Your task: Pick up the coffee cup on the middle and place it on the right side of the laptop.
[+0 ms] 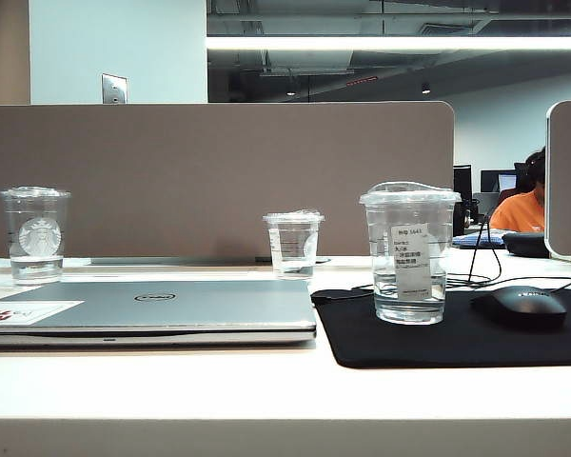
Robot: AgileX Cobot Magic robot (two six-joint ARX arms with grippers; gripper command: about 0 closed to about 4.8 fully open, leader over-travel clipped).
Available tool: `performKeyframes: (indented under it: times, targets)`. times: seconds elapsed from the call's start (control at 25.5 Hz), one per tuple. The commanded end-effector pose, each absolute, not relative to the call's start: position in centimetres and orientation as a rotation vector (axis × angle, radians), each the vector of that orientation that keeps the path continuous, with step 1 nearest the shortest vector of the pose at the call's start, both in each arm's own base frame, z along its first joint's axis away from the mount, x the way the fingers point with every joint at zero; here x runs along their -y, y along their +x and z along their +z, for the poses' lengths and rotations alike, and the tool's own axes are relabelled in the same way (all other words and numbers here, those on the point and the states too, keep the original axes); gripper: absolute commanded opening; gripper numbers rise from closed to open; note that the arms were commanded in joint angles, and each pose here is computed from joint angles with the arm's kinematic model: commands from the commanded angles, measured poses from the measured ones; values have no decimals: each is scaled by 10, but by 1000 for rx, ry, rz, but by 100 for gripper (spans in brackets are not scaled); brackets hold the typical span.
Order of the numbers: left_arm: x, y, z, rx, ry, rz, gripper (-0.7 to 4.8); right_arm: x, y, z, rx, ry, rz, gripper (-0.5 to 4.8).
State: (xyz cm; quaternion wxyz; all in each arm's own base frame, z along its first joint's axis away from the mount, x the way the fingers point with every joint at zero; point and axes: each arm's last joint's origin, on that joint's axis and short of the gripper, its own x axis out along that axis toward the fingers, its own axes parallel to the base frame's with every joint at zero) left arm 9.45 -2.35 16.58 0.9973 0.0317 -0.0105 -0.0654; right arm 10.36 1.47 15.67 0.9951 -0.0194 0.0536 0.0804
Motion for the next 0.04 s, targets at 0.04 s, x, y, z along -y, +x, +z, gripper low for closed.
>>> performKeyframes:
  times: [0.04]
  targets:
    - [24, 94, 168, 32, 65, -131, -5, -15, 104, 156, -100, -35, 156, -4]
